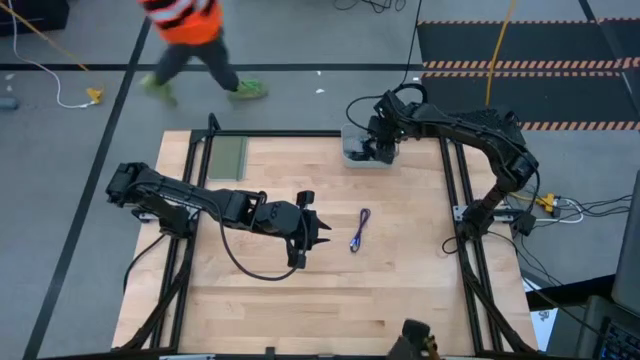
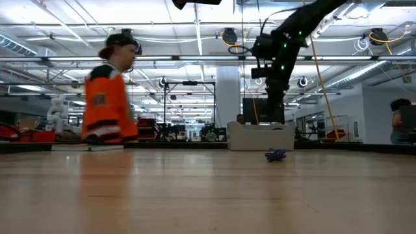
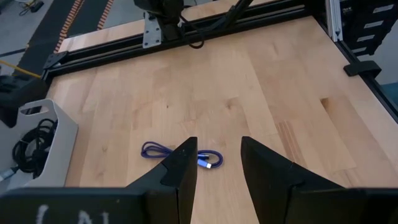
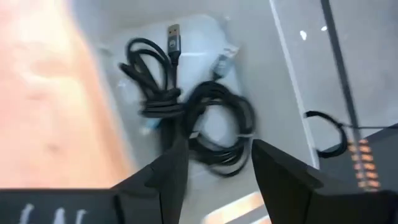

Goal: Pick and place USB-C Cables
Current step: Put the blue charger cable into the white bin

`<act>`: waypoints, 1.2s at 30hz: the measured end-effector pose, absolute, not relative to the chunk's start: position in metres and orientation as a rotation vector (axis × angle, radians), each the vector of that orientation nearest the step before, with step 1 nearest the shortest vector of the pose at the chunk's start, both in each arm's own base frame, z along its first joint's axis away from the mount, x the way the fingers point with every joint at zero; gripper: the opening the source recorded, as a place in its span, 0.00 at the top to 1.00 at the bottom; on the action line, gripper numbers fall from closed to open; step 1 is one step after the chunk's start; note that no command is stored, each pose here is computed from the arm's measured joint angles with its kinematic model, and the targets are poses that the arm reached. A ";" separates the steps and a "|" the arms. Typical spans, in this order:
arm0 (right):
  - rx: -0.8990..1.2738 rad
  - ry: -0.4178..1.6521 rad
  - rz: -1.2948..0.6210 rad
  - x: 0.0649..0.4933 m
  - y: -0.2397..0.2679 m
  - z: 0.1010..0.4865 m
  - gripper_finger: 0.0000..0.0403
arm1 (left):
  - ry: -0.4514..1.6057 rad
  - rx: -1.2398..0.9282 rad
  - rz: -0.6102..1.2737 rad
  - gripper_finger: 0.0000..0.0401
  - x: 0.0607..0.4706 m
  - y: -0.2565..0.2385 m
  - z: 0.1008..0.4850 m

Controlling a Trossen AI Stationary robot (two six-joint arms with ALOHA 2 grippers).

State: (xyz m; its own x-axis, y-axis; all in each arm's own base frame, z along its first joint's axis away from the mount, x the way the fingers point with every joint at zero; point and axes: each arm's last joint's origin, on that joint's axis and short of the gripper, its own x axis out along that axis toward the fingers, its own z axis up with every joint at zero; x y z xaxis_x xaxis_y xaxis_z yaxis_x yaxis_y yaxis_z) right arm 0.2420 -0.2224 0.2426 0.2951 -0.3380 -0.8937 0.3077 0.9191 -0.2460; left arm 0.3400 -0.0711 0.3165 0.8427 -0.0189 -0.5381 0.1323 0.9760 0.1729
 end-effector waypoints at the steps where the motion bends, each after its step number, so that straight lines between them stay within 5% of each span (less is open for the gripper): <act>1: -0.006 1.193 -0.432 0.242 -0.215 0.247 0.58 | 0.564 0.207 -0.081 0.68 0.340 -0.071 0.316; 8: 0.101 1.129 -0.426 0.234 -0.148 0.266 0.58 | 0.567 0.197 -0.078 0.68 0.340 -0.071 0.316; 18: 0.107 0.799 -0.280 0.192 -0.047 0.242 0.58 | 0.512 0.193 -0.031 0.68 0.353 -0.075 0.310; 28: 0.186 0.739 -0.160 0.162 -0.006 0.207 0.61 | 0.522 0.159 0.003 0.68 0.365 -0.077 0.295; 36: 0.161 0.637 -0.105 0.161 0.009 0.215 0.66 | 0.527 0.071 0.034 0.68 0.369 -0.078 0.291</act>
State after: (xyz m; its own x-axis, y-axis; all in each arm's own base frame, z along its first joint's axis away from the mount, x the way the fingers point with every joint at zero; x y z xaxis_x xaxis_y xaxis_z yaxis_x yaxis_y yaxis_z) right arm 0.1609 0.0086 0.2147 0.7992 -0.0479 -0.5992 0.1468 0.9822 0.1172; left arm 0.3688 -0.0776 0.2905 0.8638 0.0511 -0.5012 -0.0145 0.9970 0.0766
